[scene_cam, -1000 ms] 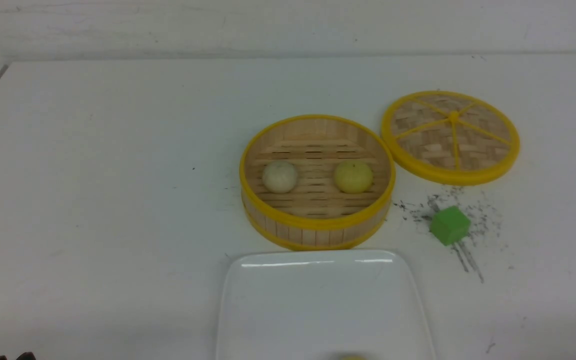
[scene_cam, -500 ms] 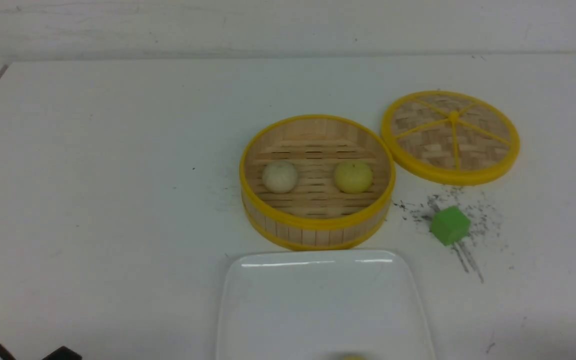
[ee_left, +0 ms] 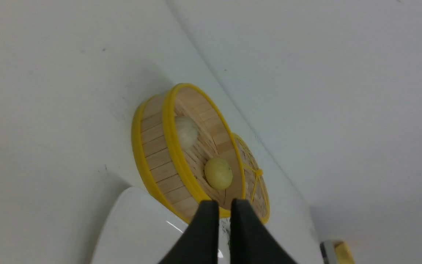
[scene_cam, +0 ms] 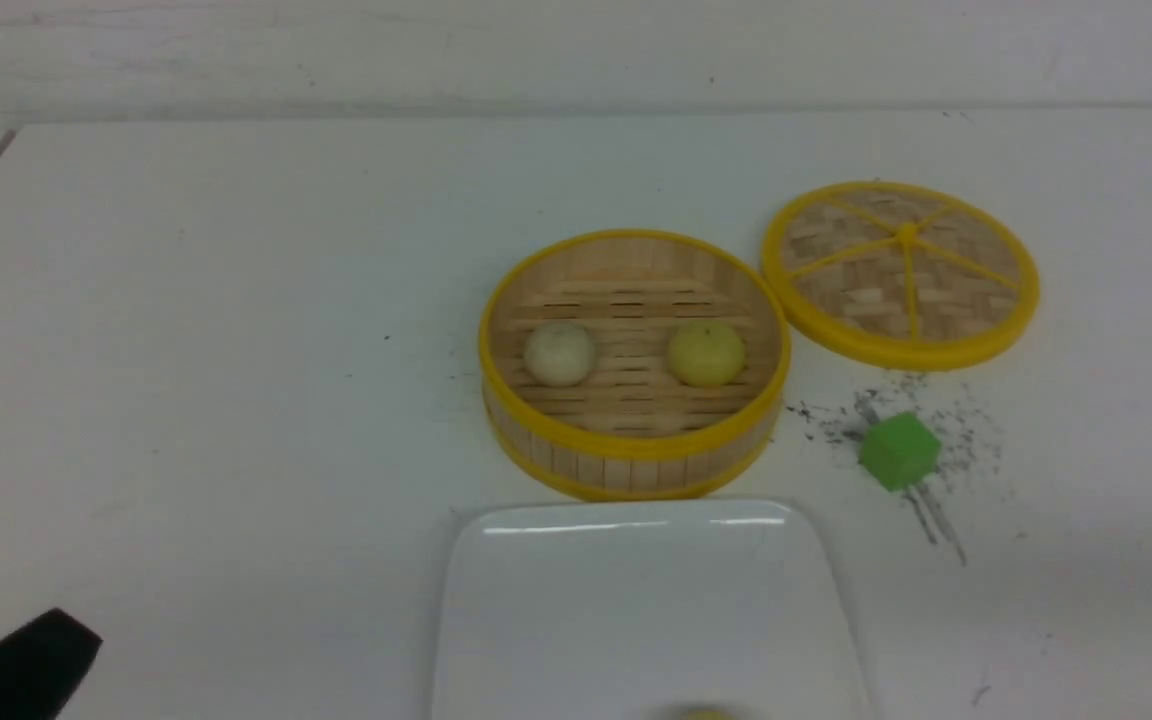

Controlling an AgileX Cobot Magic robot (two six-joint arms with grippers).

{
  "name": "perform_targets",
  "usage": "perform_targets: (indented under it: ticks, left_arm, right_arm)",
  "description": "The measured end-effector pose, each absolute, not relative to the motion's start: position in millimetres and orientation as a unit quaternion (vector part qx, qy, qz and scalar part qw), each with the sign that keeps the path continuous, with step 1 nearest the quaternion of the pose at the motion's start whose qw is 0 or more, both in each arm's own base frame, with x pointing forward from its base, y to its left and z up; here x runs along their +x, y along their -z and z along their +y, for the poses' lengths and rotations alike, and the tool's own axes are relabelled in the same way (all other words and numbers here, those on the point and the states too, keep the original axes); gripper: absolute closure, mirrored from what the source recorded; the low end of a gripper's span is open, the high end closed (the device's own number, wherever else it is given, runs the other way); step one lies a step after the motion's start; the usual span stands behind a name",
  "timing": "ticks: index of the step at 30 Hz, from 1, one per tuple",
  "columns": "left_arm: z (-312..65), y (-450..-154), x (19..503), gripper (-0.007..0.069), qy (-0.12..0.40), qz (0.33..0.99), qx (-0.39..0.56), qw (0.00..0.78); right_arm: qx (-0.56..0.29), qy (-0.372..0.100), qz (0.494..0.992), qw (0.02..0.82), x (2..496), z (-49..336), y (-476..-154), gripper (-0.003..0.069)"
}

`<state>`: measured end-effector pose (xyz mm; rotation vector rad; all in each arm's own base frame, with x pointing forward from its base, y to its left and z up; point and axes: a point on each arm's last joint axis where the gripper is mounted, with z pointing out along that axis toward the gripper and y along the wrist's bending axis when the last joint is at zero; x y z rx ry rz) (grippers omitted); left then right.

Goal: Put the steamed buns into the plate on the white tablecloth.
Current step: 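Reach toward a bun in the bamboo steamer with the right gripper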

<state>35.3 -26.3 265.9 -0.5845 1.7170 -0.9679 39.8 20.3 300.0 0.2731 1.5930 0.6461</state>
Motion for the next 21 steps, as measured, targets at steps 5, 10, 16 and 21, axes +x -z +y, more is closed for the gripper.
perform_targets:
  ticks: [5, 10, 16, 21]
  left_arm:
    - [-30, -280, 55, 0.0623, 0.304, 0.84, -0.219, 0.392]
    - [-32, -275, 80, 0.0623, 0.245, 0.905, -0.202, 0.283]
    - [-36, -261, 113, 0.0623, 0.218, 0.939, -0.186, 0.189]
    - [-38, -251, 125, 0.0611, 0.214, 0.951, -0.166, 0.151]
  right_arm:
    - [0.052, -0.159, 0.849, 0.501, 80, 23, -316, 0.0662]
    - [0.02, -0.126, 0.948, 0.293, 113, 21, -303, 0.0652]
    - [-0.004, -0.166, 0.969, 0.182, 163, 31, -290, 0.0639]
    - [-0.127, -0.266, 0.942, 0.158, 206, 75, -292, 0.0617]
